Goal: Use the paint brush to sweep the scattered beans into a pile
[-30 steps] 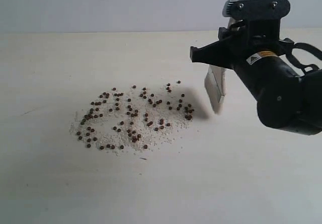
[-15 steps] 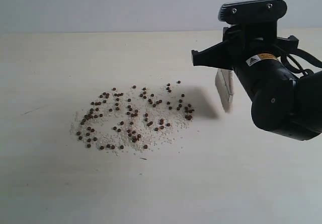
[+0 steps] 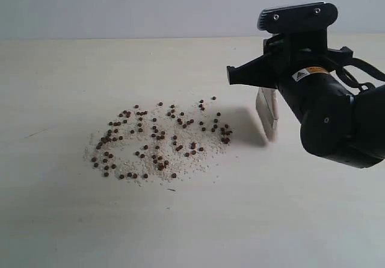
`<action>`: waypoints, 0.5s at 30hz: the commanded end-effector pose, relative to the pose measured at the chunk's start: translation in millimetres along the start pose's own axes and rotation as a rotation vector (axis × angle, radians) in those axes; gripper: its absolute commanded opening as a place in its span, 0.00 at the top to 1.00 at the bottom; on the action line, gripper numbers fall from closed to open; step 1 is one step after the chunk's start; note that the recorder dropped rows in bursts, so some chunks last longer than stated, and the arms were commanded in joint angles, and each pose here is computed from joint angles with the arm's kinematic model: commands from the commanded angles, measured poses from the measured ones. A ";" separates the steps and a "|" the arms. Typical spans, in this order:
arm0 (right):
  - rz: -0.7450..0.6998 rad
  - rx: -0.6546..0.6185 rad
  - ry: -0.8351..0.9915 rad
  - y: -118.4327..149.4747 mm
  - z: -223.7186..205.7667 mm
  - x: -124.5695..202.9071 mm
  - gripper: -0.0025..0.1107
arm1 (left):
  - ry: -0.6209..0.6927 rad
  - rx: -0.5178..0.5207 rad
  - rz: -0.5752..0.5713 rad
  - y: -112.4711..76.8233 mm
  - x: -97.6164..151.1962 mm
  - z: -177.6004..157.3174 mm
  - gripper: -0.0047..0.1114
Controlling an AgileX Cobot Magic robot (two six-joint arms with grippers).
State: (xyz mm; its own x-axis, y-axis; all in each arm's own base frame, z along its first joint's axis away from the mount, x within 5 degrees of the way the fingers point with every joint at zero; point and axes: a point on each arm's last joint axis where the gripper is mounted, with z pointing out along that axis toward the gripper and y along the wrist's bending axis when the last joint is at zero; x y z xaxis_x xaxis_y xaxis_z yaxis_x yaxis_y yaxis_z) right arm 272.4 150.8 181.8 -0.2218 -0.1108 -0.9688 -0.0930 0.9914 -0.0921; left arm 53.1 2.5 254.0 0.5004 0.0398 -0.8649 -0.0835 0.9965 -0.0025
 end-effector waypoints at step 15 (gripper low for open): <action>0.449 -0.231 -0.197 63.0 -2.5 -10.1 0.98 | -0.001 0.003 -0.006 -0.1 -0.3 -0.3 0.96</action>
State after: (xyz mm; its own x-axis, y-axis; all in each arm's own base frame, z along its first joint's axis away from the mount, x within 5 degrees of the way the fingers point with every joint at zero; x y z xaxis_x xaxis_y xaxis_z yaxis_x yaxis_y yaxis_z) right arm 267.6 195.9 182.9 -0.1261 0.3309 -0.9352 -0.2011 0.9146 0.3508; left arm 53.1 2.5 254.0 0.5003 0.0416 -0.8649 -0.0844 0.9964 -0.0009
